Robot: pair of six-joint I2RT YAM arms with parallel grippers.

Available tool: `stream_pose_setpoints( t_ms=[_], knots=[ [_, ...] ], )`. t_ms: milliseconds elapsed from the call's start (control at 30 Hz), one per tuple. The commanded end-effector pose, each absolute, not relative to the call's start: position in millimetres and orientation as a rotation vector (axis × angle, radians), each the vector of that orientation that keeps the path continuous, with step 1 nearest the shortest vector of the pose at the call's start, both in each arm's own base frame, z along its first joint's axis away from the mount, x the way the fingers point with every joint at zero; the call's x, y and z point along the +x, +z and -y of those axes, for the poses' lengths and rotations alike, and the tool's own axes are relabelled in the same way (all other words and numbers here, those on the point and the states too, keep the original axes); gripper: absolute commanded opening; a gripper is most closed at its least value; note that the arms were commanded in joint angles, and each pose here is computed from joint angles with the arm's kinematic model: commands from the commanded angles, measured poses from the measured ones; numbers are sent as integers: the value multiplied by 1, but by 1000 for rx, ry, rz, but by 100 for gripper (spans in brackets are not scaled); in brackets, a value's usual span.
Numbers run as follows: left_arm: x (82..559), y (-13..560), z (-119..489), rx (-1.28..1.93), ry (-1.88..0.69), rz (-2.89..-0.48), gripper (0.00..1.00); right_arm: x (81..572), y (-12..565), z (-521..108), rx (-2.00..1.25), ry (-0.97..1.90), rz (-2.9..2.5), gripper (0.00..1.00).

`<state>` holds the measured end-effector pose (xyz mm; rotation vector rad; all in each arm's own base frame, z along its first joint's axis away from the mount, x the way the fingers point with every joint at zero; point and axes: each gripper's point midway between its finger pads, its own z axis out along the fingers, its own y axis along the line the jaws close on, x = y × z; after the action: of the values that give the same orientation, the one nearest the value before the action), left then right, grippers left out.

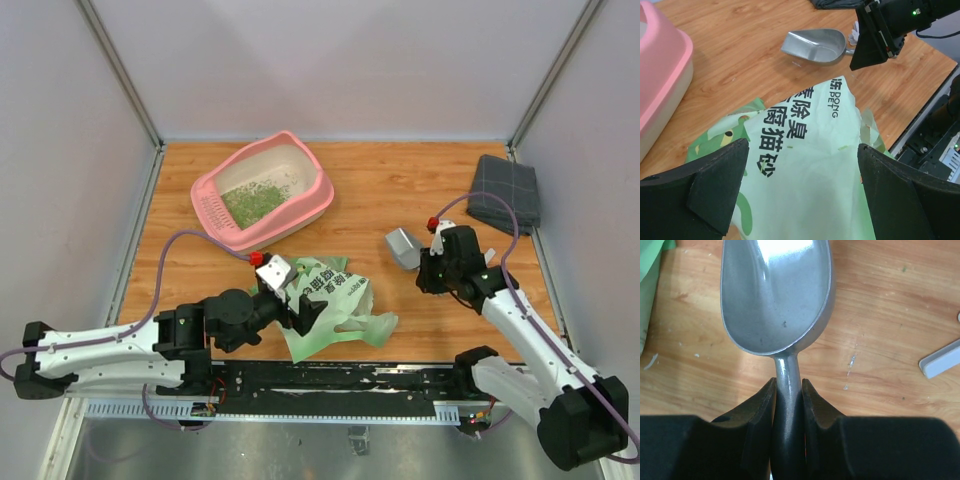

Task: Fill the litter box with clean litter
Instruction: Place the spatula at the center of the board.

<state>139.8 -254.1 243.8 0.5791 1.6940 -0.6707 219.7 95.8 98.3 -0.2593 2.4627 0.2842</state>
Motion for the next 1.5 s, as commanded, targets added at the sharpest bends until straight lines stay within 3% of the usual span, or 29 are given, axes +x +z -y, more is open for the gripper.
stream_pose_setpoints(
  t_ms=[0,267,600,900,1100,1267,1367,1467],
  knots=[
    [143,246,263,568,-682,-1692,94,238,97,-95,-55,358,-2402,1],
    [163,247,263,567,-674,-1732,93,252,75,-94,-10,367,-2370,2],
    [173,257,258,551,-691,-1730,93,299,88,-102,-155,359,-2342,1],
    [203,266,241,511,-558,-1751,92,348,75,-94,-122,391,-2416,5],
    [262,274,207,435,-373,-1793,90,354,56,-92,-88,393,-2480,20],
    [322,262,188,394,-314,-1879,86,348,57,-89,-105,377,-2510,39],
    [355,242,187,434,-208,-1925,87,341,65,-81,-72,326,-2537,62],
    [380,221,191,526,-134,-1962,85,333,76,-74,-58,285,-2528,69]
  ],
)
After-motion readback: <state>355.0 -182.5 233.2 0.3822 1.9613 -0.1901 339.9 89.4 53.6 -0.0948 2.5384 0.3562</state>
